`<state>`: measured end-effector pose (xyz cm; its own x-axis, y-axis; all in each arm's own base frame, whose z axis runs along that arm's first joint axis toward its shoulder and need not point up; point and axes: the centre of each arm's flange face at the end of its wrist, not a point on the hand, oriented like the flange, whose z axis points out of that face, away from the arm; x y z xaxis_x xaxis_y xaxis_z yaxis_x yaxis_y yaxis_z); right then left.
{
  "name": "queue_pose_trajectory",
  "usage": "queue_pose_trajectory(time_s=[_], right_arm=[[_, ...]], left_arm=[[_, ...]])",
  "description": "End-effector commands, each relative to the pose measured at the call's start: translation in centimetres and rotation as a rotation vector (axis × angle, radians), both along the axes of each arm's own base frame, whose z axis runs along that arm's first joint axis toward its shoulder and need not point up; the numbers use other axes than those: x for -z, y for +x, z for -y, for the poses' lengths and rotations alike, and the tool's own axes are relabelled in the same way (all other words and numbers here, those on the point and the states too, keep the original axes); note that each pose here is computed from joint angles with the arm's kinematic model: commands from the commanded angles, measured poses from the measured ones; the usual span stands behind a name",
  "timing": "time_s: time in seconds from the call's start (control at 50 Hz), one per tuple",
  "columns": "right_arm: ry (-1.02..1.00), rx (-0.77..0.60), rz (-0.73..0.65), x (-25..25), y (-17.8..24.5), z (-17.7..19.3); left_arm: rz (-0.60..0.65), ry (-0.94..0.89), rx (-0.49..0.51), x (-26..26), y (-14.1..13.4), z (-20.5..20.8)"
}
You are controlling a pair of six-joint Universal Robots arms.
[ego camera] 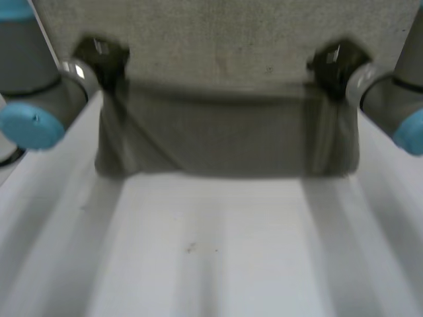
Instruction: Fold the towel.
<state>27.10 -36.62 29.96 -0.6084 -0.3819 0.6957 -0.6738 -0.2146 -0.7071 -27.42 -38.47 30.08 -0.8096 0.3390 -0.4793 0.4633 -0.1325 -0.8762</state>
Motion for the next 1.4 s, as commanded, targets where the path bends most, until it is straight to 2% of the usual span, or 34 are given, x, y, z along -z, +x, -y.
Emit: queue_pose_trajectory(time_s=[0.02,0.06,0.18,0.22,0.24,0.28,0.3,0.34,0.4,0.44,0.5,0.56,0.6,0.72,0.82,0.94,1.06,1.1,1.14,1.16,1.2,1.24,1.4], right_arm=[[-0.461,0.008,0.273,-9.3,0.0,0.3],[-0.517,0.004,0.298,-10.1,-0.3,-0.6],[-0.451,0.005,0.271,-8.3,-0.5,-1.0],[-0.327,0.017,0.223,-5.5,-0.9,-1.0],[-0.326,0.017,0.223,-5.5,-0.9,-1.0],[-0.133,0.017,0.15,-1.3,-0.9,-1.3],[-0.132,0.017,0.149,-1.3,-0.9,-1.3],[0.098,0.015,0.056,3.9,-1.1,-2.0],[0.208,0.017,0.006,6.4,-1.3,-2.6],[0.384,0.025,-0.092,10.6,-2.2,-3.5],[0.482,0.041,-0.158,13.0,-3.2,-4.1],[0.501,0.047,-0.169,13.5,-3.6,-4.2],[0.515,0.069,-0.168,13.6,-4.5,-4.1],[0.49,0.1,-0.143,11.9,-5.8,-4.2],[0.491,0.116,-0.139,11.9,-6.5,-4.4],[0.484,0.123,-0.136,12.4,-6.8,-4.6],[0.477,0.122,-0.137,13.3,-6.8,-4.8],[0.477,0.122,-0.137,13.5,-6.8,-4.8],[0.477,0.122,-0.137,13.7,-6.8,-4.8],[0.477,0.122,-0.137,13.7,-6.8,-4.8],[0.478,0.121,-0.138,14.1,-6.8,-4.9],[0.475,0.119,-0.137,14.2,-6.8,-4.9],[0.49,0.116,-0.144,14.9,-6.7,-5.1]], left_arm=[[-0.295,-0.537,0.054,-13.3,-1.2,-0.7],[-0.394,-0.568,0.075,-14.6,-1.0,-1.3],[-0.429,-0.429,0.056,-11.7,-0.2,-1.0],[-0.397,-0.311,0.019,-8.0,0.6,-0.4],[-0.397,-0.31,0.019,-8.0,0.6,-0.4],[-0.351,-0.168,-0.032,-3.2,1.6,-0.3],[-0.351,-0.168,-0.033,-3.2,1.6,-0.3],[-0.302,-0.016,-0.074,1.9,2.1,-1.1],[-0.275,0.058,-0.088,4.5,2.3,-1.8],[-0.228,0.183,-0.102,8.5,2.4,-3.4],[-0.188,0.278,-0.119,11.4,2.8,-5.0],[-0.17,0.315,-0.124,12.4,2.9,-5.8],[-0.125,0.382,-0.116,14.0,2.5,-7.8],[-0.049,0.487,-0.072,13.4,1.6,-12.3],[0.011,0.528,-0.058,12.0,2.0,-13.7],[0.084,0.462,-0.034,11.0,2.0,-13.0],[0.17,0.316,-0.003,9.3,1.8,-10.6],[0.181,0.284,0.022,8.9,1.5,-10.1],[0.195,0.241,0.102,8.6,0.9,-9.4],[0.195,0.241,0.102,8.6,0.9,-9.3],[0.215,0.262,0.19,10.1,0.3,-8.7],[0.224,0.265,0.223,10.7,0.0,-8.3],[0.264,0.355,0.262,12.4,0.2,-8.2]])
